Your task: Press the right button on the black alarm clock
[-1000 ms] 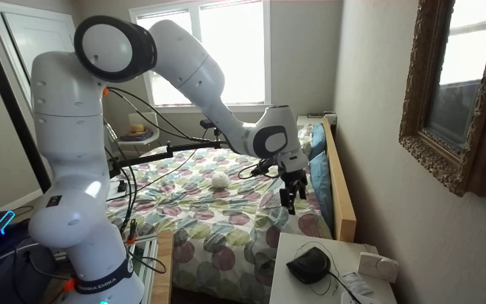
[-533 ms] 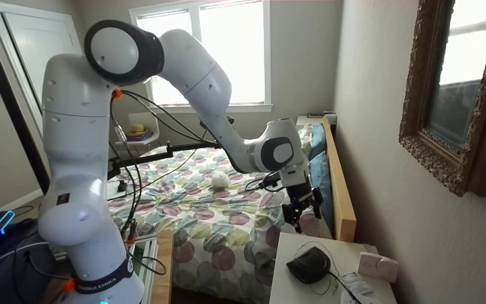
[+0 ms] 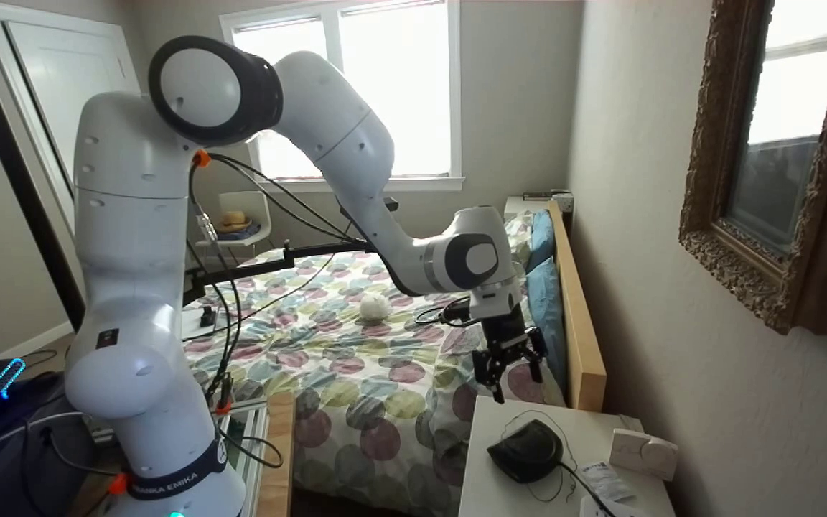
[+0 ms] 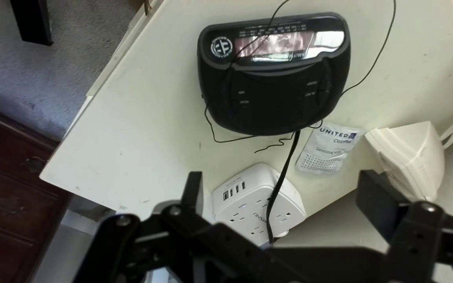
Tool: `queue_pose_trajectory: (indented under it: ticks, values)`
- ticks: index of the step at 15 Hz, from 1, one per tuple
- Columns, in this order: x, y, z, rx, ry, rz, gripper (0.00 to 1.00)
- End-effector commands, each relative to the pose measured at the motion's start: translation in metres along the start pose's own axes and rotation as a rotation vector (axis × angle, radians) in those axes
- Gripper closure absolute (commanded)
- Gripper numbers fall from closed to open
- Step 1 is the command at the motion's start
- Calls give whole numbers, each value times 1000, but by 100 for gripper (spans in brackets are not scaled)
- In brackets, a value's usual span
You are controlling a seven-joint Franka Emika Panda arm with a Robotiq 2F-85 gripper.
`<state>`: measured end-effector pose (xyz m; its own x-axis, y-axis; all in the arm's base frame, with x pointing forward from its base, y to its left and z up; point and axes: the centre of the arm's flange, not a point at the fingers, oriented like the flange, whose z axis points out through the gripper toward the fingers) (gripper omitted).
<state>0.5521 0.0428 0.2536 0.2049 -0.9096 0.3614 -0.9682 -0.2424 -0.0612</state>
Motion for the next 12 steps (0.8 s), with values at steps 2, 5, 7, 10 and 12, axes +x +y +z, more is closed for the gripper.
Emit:
queue_pose_trajectory:
  ticks: [2,5,7,10,12]
  values:
    - [7,-2,6,6,-62,-26,25]
    - [11,-3,10,-4,-112,-35,39]
    - [13,-2,14,-19,-155,-26,52]
    - [14,-2,23,-37,-211,-6,74]
    - [15,0,29,-51,-233,5,87]
